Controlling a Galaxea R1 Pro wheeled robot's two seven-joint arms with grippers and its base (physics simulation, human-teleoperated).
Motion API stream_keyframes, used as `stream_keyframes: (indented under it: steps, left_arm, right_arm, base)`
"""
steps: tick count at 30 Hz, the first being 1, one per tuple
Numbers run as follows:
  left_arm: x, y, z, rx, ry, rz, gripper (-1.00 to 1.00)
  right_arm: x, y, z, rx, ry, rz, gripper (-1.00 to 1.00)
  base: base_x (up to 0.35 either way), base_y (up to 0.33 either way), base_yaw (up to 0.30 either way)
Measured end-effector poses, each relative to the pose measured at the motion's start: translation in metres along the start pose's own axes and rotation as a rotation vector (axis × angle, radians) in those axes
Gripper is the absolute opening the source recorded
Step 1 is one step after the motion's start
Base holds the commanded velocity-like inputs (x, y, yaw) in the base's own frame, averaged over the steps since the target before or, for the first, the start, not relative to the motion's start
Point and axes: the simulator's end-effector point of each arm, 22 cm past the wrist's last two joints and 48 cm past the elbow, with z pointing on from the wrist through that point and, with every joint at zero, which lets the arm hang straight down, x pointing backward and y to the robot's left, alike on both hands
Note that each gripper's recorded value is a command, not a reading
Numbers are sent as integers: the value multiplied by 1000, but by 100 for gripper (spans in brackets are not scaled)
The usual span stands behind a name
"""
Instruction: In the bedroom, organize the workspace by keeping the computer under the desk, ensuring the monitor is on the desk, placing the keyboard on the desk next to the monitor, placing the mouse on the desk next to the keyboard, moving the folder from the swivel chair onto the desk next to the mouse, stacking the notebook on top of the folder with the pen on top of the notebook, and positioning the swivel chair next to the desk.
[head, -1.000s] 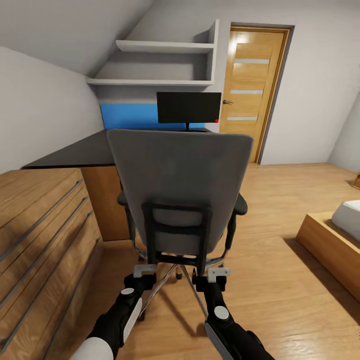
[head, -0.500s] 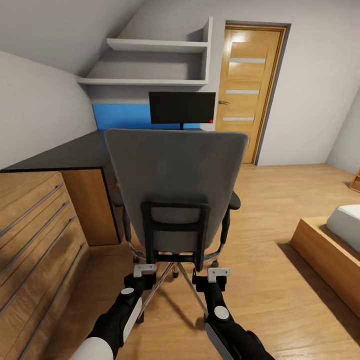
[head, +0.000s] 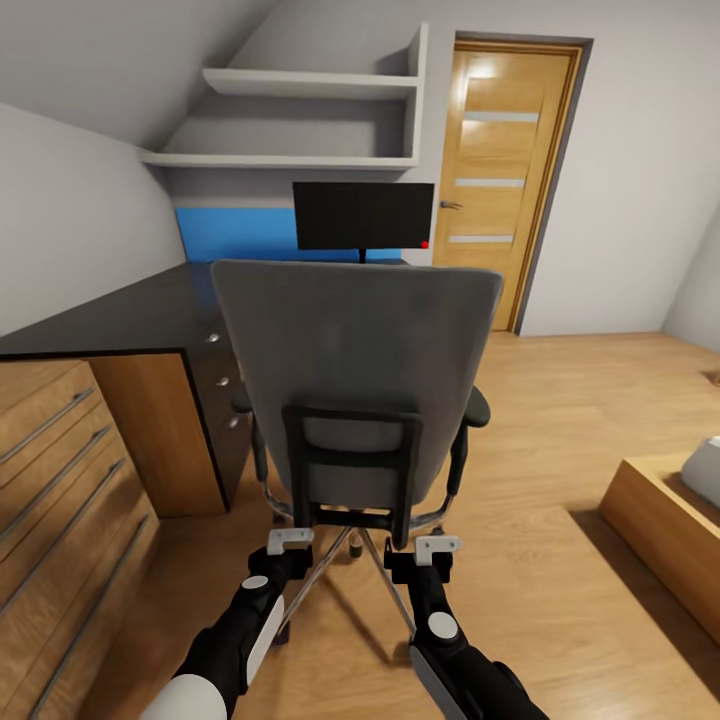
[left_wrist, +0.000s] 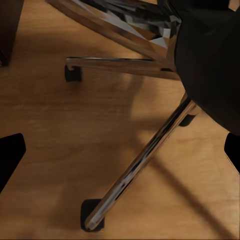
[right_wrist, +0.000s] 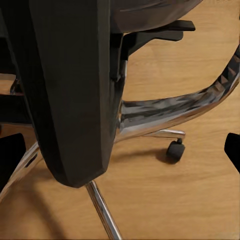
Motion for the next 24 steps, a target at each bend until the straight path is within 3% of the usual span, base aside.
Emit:
stream_keyframes:
  steps: [8, 24]
  left_arm:
    - [0, -1, 0, 2, 0, -1, 100]
    - [6, -2, 3, 4, 11, 11, 100]
  right_arm:
    - [0, 0, 0, -1, -1, -1, 100]
    - [7, -1, 2, 4, 10, -3, 100]
  base:
    - [321, 0, 17]
    - [286, 0, 166]
